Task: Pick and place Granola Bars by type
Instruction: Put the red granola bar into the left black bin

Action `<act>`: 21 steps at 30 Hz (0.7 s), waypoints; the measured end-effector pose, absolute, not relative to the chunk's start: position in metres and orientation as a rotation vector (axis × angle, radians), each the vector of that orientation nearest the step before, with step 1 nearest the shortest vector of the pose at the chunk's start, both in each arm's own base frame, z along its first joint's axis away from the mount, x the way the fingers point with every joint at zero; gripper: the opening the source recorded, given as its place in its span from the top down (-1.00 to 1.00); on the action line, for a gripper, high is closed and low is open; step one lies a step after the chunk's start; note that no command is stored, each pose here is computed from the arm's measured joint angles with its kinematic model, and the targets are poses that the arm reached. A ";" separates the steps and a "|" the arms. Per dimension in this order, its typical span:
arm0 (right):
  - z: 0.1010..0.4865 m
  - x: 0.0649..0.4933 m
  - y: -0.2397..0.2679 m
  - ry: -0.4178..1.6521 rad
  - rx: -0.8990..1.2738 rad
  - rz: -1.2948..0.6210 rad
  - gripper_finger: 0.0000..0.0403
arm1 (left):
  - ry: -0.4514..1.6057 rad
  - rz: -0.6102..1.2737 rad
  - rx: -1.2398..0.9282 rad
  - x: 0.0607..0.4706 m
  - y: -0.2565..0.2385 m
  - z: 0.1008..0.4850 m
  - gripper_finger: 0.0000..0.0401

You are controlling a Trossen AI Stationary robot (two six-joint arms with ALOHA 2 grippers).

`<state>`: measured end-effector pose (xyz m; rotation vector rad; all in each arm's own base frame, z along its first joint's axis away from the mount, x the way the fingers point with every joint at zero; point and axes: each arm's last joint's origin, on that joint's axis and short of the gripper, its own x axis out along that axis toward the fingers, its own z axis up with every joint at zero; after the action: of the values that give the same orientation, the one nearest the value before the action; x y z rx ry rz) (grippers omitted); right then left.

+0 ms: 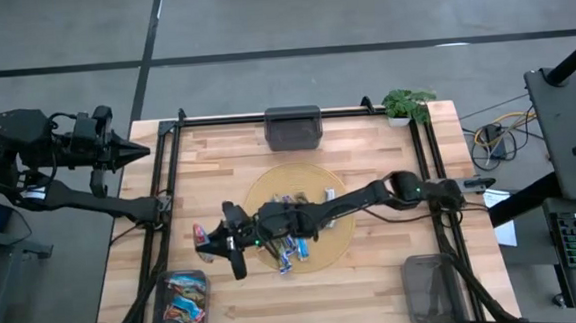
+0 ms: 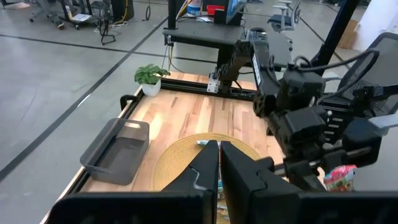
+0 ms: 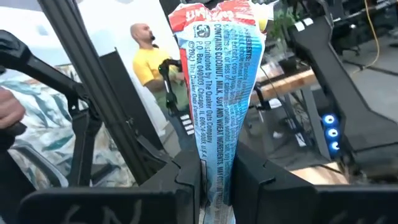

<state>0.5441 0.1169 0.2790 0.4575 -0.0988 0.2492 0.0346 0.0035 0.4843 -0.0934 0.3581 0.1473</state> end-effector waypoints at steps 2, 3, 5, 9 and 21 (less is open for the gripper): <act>0.276 0.547 0.117 -0.092 0.466 0.249 0.77 | 0.358 0.147 -0.094 0.035 0.004 0.484 1.00; 0.278 0.549 0.117 -0.086 0.467 0.250 0.77 | 0.358 0.147 -0.094 0.035 0.004 0.484 1.00; 0.285 0.553 0.118 -0.081 0.439 0.267 0.77 | 0.358 0.147 -0.094 0.035 0.004 0.484 1.00; 0.301 0.561 0.120 -0.089 0.352 0.293 0.77 | 0.358 0.148 -0.093 0.035 0.004 0.484 1.00; 0.276 0.572 0.122 -0.087 0.390 0.318 0.77 | 0.360 0.147 -0.076 0.035 0.004 0.484 1.00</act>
<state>0.5720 0.1218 0.2762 0.3903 -0.0874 0.3176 0.0345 0.0036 0.4843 -0.0755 0.3595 0.1468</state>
